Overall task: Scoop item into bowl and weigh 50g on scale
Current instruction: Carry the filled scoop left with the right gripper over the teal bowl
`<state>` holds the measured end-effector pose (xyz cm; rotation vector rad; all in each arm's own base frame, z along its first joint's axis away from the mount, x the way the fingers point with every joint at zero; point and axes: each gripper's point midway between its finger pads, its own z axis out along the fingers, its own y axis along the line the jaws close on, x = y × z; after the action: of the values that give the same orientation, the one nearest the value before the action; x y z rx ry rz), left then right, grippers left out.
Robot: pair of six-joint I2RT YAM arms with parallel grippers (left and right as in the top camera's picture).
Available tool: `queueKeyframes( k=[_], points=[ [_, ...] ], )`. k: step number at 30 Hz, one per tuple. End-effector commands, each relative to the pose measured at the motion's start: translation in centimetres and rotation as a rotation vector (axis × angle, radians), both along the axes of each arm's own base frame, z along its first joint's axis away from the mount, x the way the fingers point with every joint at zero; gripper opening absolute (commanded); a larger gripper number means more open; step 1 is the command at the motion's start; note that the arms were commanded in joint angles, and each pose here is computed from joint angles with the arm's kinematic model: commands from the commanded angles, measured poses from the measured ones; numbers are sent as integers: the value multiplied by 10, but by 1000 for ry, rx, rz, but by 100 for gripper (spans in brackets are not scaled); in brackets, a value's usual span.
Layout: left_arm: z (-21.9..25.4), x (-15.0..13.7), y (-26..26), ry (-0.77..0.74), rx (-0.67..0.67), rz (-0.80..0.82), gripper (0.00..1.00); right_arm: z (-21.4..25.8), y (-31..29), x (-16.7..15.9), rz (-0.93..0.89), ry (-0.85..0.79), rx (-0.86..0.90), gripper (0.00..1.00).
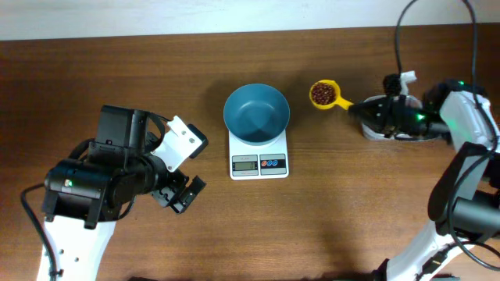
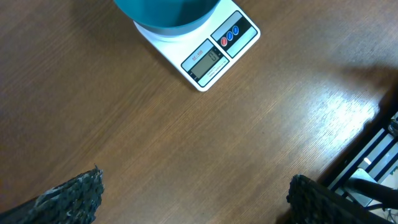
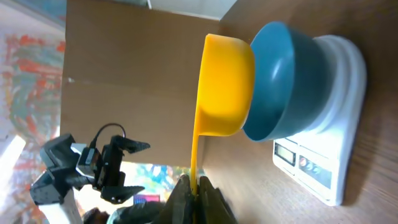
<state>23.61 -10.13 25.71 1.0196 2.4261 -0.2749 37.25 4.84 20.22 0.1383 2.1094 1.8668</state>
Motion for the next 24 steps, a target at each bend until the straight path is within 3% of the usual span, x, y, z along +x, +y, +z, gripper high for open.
queueKeyframes(
  k=[1,24],
  points=[
    [7,1,-1,-25,-12,-15,99,5,23,0,44,-37,43,4],
    [7,1,-1,-25,-12,-15,99,-1,88,-4,228,-145,11,4]
  ],
)
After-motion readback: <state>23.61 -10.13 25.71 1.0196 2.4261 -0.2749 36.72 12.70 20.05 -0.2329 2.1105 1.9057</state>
